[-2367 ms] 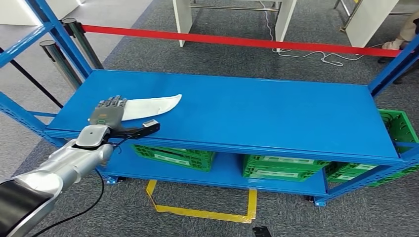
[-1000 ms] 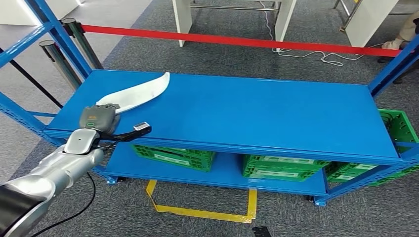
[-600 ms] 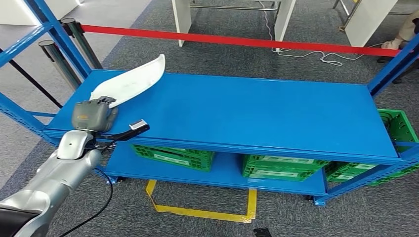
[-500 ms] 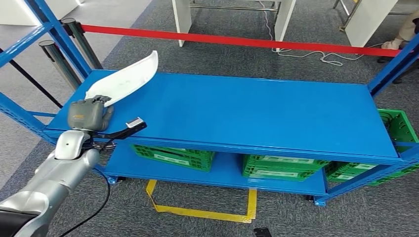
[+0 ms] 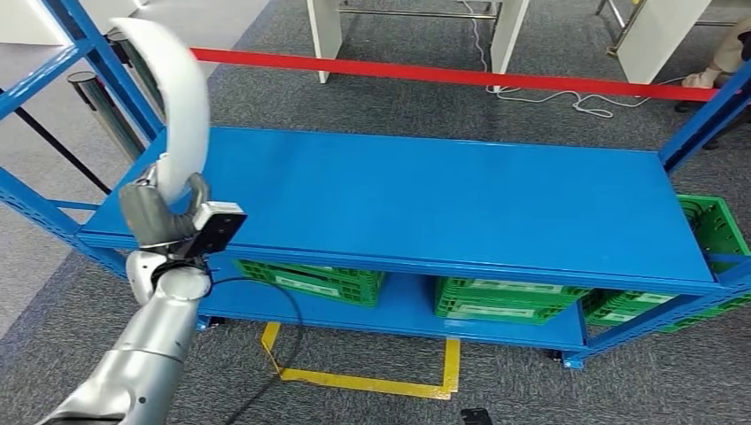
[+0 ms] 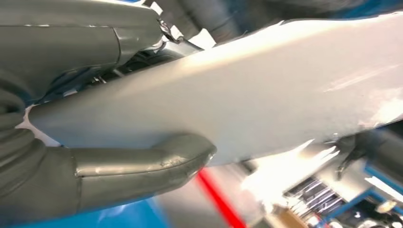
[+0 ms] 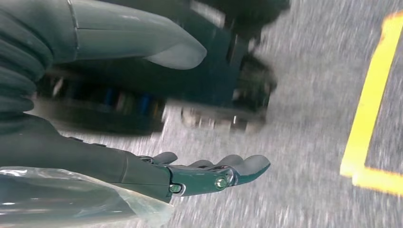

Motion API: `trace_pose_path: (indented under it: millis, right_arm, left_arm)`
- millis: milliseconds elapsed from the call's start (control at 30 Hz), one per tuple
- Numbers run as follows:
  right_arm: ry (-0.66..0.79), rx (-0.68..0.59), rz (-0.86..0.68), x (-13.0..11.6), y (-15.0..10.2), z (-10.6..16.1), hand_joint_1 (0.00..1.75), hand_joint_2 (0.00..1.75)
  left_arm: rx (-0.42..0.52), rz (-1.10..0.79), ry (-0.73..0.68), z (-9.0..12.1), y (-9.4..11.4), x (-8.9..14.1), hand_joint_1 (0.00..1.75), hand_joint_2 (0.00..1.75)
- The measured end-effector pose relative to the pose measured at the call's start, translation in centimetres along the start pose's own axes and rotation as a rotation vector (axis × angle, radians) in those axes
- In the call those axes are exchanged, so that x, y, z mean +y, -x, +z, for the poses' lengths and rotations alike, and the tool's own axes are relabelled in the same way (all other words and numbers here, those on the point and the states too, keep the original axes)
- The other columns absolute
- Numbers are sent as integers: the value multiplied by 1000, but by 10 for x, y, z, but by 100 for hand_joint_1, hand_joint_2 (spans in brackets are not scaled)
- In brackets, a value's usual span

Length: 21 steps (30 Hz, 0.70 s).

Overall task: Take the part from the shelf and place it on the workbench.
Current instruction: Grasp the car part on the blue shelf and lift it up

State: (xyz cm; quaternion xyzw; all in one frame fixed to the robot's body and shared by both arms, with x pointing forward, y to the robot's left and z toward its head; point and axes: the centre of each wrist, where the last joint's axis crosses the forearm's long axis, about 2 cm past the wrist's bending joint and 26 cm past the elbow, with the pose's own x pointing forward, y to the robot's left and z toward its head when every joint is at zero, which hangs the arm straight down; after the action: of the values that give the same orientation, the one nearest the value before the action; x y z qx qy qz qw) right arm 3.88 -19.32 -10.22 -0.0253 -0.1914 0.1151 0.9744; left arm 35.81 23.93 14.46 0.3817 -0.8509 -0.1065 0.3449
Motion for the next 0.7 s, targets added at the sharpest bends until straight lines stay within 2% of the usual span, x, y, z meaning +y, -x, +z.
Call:
trace_pose_path:
  millis: [67,133,267,500,700]
  right_arm:
    - [-2,-1,-11,0,1,0,0,175]
    - [8,-16,-8,0,1,0,0,175]
    - [22,-53,-2,0,1,0,0,175]
    - [28,33,5,-4,3,0,0,175]
    - [3,125,26,-9,5,-1,0,175]
  left_arm:
    - [60,119,-54,12,-17,-1,175,175]
    - [71,236,-91,20,-37,0,175,175]
    - [35,451,-104,28,-73,4,175,175]
    - [-19,925,17,49,-125,16,175,175]
    - [-81,1074,66,60,-154,19,175,175]
